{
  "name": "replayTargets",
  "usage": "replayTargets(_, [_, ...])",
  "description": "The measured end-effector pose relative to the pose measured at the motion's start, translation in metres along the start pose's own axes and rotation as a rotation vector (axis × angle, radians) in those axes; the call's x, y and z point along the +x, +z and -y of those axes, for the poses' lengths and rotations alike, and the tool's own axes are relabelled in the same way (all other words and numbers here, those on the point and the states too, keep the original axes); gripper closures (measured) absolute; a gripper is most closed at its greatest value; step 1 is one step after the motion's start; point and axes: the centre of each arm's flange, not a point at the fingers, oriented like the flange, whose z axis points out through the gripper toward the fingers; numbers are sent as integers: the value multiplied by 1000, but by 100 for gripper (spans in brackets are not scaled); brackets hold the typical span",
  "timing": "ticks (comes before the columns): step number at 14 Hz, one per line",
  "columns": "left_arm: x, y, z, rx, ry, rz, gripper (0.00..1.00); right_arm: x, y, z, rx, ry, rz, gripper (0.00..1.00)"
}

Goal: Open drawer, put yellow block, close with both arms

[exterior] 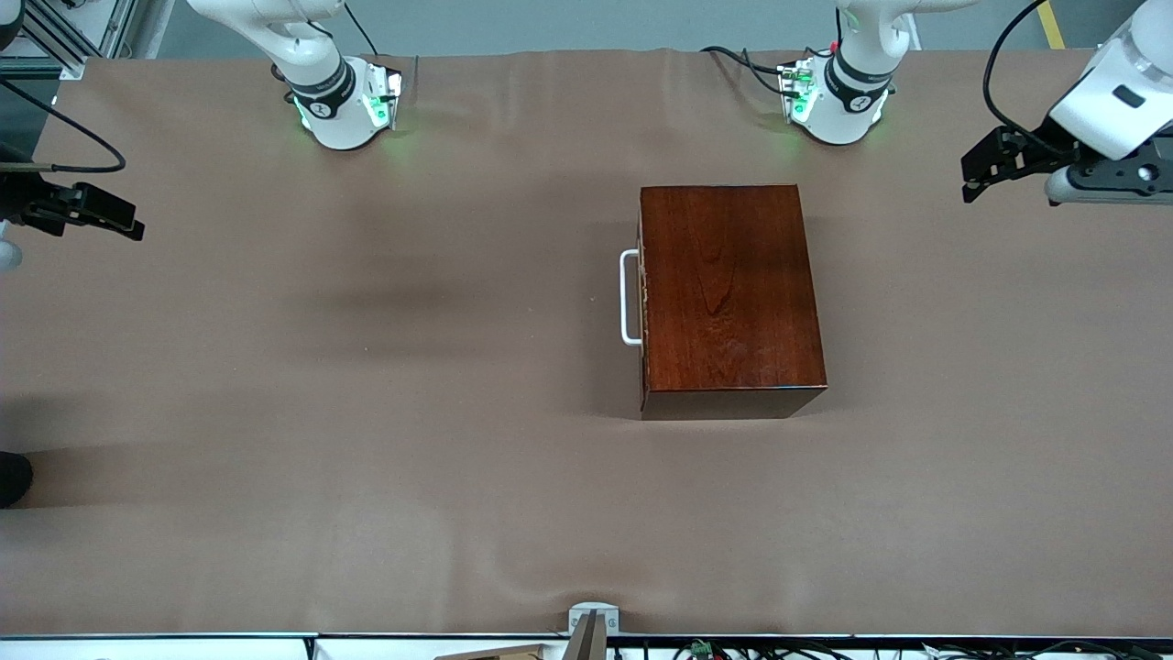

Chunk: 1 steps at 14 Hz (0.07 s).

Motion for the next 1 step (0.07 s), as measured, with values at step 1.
replayTargets(1, [3,-3,3,-2,-4,-2,0,0,0,0,0,0,-1,0])
